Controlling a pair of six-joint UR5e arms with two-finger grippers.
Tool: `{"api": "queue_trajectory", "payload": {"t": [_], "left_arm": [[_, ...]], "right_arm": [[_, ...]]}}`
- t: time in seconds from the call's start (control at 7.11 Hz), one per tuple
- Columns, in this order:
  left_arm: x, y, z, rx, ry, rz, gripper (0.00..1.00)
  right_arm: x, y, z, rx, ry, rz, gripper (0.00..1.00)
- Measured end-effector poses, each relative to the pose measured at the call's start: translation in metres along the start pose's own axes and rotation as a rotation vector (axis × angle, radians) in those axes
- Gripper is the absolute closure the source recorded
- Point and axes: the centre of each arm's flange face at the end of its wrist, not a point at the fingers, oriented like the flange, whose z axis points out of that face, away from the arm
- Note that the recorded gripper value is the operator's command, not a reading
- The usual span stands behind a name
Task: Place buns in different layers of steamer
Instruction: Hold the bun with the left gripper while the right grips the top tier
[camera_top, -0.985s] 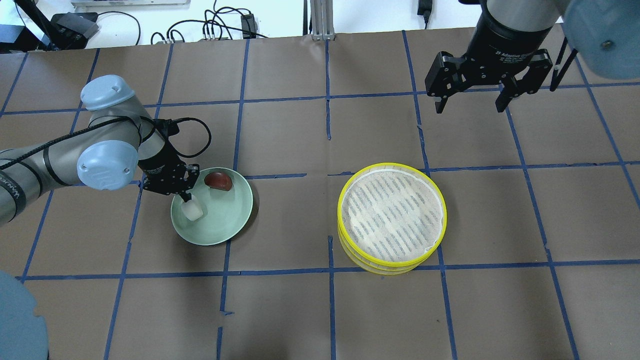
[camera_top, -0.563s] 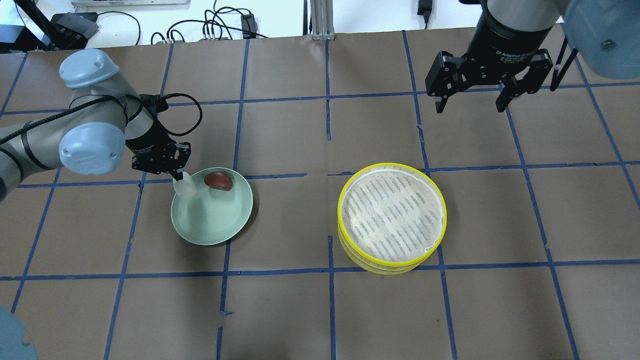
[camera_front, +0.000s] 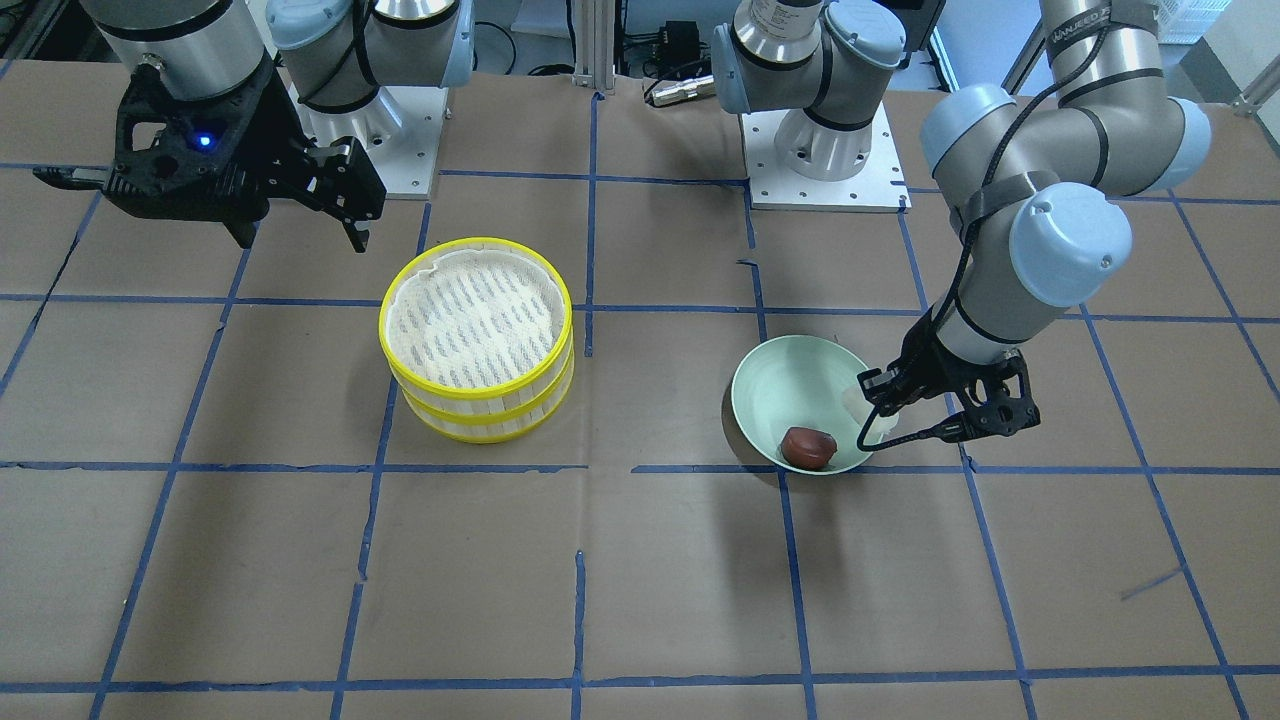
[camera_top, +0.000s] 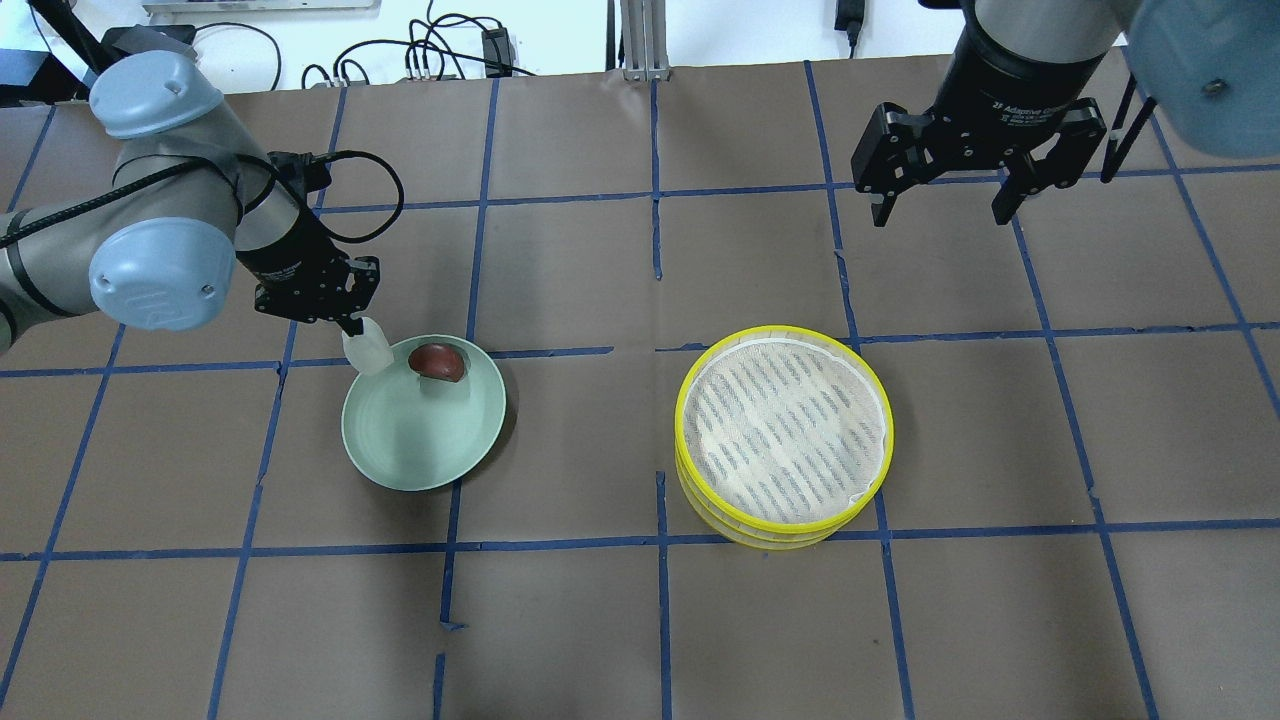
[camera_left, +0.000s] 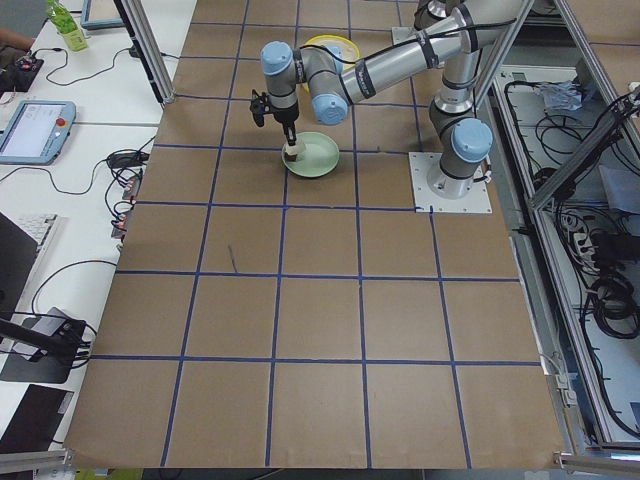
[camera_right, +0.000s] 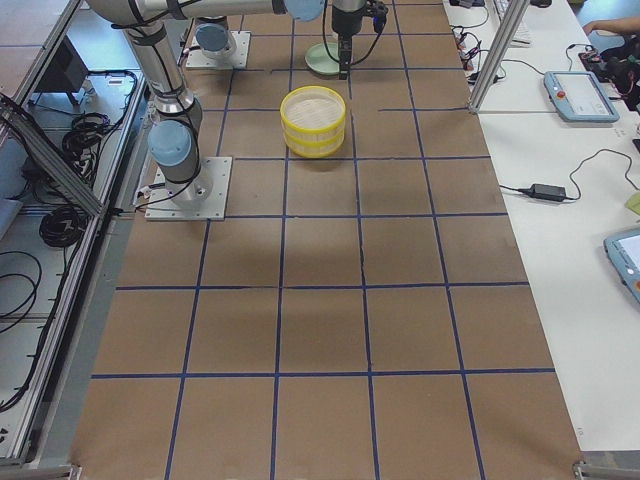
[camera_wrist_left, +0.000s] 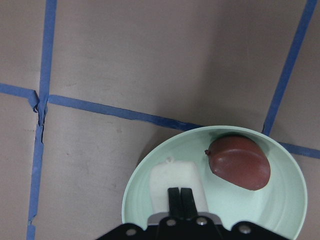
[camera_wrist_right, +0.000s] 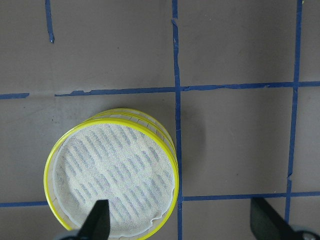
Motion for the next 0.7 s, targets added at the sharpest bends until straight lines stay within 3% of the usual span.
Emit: {"api": "queue_trajectory", "payload": {"t": [0.42, 0.7], "left_arm": [[0.023, 0.0, -0.024, 0.01, -0.004, 0.006, 1.0], [0.025, 0.001, -0.026, 0.009, -0.004, 0.007, 1.0]], "right_arm": [[-0.001, 0.003, 0.018, -0.031, 0.001, -0.029, 0.03], [-0.003, 0.01, 0.095, -0.084, 0.001, -0.062, 0.04]]}}
